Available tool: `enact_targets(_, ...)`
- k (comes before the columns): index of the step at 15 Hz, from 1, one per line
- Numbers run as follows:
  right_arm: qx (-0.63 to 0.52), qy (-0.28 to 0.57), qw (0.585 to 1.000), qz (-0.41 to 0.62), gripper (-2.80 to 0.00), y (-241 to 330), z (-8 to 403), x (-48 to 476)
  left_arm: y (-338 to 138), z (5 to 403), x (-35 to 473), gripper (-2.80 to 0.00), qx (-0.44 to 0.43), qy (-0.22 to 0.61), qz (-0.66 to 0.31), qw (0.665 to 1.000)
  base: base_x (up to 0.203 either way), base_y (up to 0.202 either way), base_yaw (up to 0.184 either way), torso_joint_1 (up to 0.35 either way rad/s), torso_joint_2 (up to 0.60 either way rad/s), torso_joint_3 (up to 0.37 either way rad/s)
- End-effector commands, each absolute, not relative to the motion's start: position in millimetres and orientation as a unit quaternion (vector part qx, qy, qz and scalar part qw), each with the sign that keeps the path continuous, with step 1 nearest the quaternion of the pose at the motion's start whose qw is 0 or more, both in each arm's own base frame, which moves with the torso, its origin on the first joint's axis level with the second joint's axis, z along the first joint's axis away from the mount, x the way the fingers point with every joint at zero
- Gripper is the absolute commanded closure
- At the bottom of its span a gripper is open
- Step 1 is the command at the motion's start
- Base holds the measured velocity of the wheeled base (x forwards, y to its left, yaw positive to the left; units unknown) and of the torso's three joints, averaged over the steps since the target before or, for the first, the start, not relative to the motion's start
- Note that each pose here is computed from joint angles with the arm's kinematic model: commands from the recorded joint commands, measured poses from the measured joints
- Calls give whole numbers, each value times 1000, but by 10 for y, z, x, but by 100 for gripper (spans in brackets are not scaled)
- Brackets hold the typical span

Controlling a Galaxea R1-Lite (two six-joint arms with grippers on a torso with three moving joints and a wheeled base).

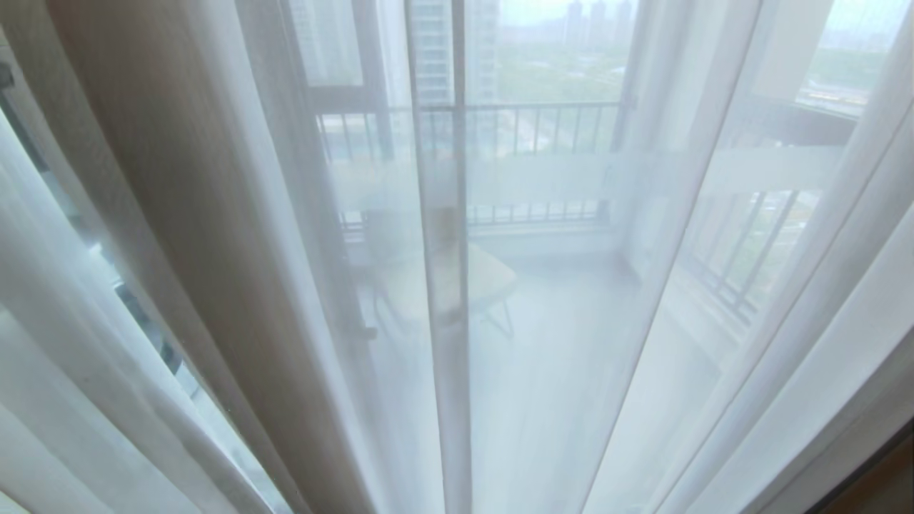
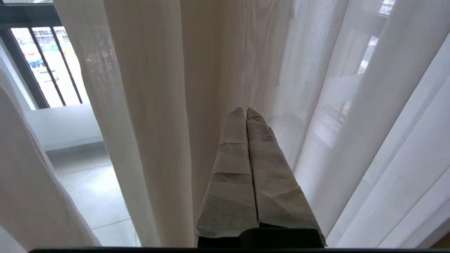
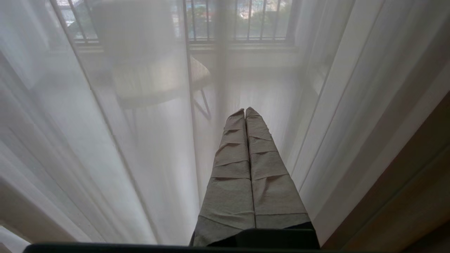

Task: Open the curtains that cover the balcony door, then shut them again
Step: Close the inner curtains on both sides

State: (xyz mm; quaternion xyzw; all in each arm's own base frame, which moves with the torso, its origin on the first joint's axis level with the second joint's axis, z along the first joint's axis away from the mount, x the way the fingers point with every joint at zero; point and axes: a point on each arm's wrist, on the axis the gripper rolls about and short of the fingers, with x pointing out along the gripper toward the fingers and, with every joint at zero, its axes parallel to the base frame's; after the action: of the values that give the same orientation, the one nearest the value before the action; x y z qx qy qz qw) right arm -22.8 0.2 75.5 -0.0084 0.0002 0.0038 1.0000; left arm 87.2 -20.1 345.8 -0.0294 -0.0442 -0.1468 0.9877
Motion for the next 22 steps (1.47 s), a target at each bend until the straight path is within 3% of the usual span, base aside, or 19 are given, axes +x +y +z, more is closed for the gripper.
enact_targets(1, -9, 0, 1000, 4, 0, 2, 755, -228, -143, 3231, 608, 0, -30, -44, -141, 989, 0, 0, 0, 0, 0, 0)
enact_targets(14, -8, 0, 1000, 4, 0, 2, 755, -228, 28, 1617, -111, 0, -35, 3, -87, 996, 0, 0, 0, 0, 0, 0)
enact_targets(22, -8, 0, 1000, 4, 0, 2, 755, -228, 4, 1233, -21, 0, -33, 45, -8, 998, 0, 0, 0, 0, 0, 0)
